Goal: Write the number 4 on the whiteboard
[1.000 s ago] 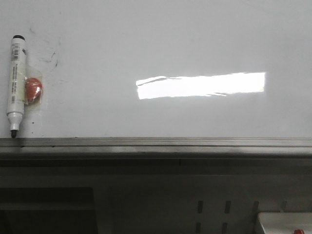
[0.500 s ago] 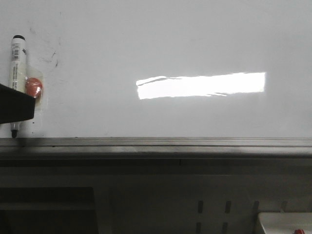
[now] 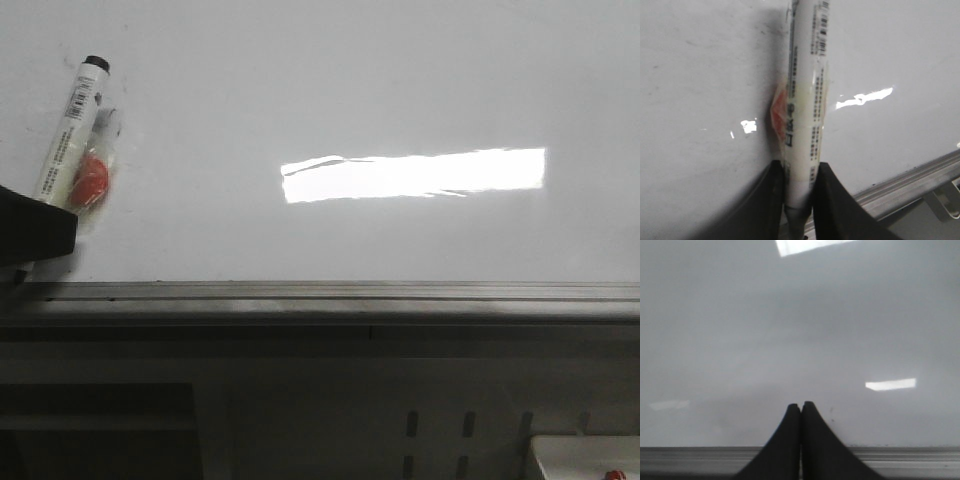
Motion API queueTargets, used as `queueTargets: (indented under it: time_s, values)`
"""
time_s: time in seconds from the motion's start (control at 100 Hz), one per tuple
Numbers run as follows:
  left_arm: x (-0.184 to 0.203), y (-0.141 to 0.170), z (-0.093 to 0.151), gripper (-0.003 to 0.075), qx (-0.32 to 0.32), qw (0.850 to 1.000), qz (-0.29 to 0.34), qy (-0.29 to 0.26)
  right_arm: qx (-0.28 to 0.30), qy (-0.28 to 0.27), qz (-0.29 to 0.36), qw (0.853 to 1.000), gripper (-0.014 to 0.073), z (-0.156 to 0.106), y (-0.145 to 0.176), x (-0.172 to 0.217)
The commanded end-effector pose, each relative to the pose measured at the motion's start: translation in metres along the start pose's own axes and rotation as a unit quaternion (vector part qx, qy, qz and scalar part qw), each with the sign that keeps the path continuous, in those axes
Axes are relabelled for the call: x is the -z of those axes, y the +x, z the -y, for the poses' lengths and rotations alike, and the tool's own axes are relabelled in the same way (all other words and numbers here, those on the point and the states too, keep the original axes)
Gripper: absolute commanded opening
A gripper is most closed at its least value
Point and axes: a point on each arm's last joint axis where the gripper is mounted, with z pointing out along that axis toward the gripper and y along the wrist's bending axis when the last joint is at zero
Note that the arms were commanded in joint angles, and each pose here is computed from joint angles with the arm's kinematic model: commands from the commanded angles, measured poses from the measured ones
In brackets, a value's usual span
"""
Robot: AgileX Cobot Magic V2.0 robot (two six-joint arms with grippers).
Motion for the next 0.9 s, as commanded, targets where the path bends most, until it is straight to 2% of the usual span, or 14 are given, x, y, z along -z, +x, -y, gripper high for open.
queueTargets:
  time_s: [0.0, 0.13, 0.26, 0.31, 0.38, 0.45, 0.51, 0.67, 0.78, 0.89]
  values:
    - [0.003, -0.021, 0.009, -0.0020, -0.048, 0.996, 0.069, 0.030, 0.011, -0.030, 0.022, 0.999, -0.0064, -0.011, -0.024, 0.002]
    - [0.011, -0.025, 0.017, -0.0020, -0.146, 0.983, 0.090, 0.067, 0.043, -0.107, -0.011, 0.993, -0.0064, -0.036, -0.043, 0.005]
    - [0.020, -0.028, 0.026, -0.0020, -0.245, 0.956, 0.120, 0.104, 0.100, -0.209, -0.018, 0.973, -0.0034, -0.073, -0.063, 0.008]
    - [0.023, -0.029, 0.031, -0.0020, -0.294, 0.938, 0.135, 0.124, 0.115, -0.247, -0.018, 0.962, 0.0028, -0.089, -0.071, 0.010]
    - [0.027, -0.028, 0.038, -0.0020, -0.352, 0.910, 0.155, 0.153, 0.133, -0.295, -0.018, 0.946, 0.0165, -0.110, -0.079, 0.014]
    - [0.029, -0.029, 0.042, -0.0020, -0.379, 0.892, 0.173, 0.174, 0.149, -0.334, -0.022, 0.931, 0.0299, -0.130, -0.085, 0.018]
    - [0.030, -0.029, 0.044, -0.0020, -0.381, 0.889, 0.179, 0.179, 0.162, -0.361, -0.028, 0.918, 0.0364, -0.146, -0.089, 0.020]
    - [0.030, -0.029, 0.044, -0.0020, -0.389, 0.885, 0.180, 0.180, 0.183, -0.402, -0.043, 0.896, 0.0362, -0.179, -0.092, 0.021]
    - [0.030, -0.028, 0.045, -0.0020, -0.399, 0.880, 0.179, 0.184, 0.190, -0.416, -0.049, 0.888, 0.0363, -0.197, -0.095, 0.019]
    - [0.030, -0.028, 0.045, -0.0020, -0.399, 0.880, 0.179, 0.184, 0.193, -0.416, -0.052, 0.887, 0.0363, -0.209, -0.099, 0.012]
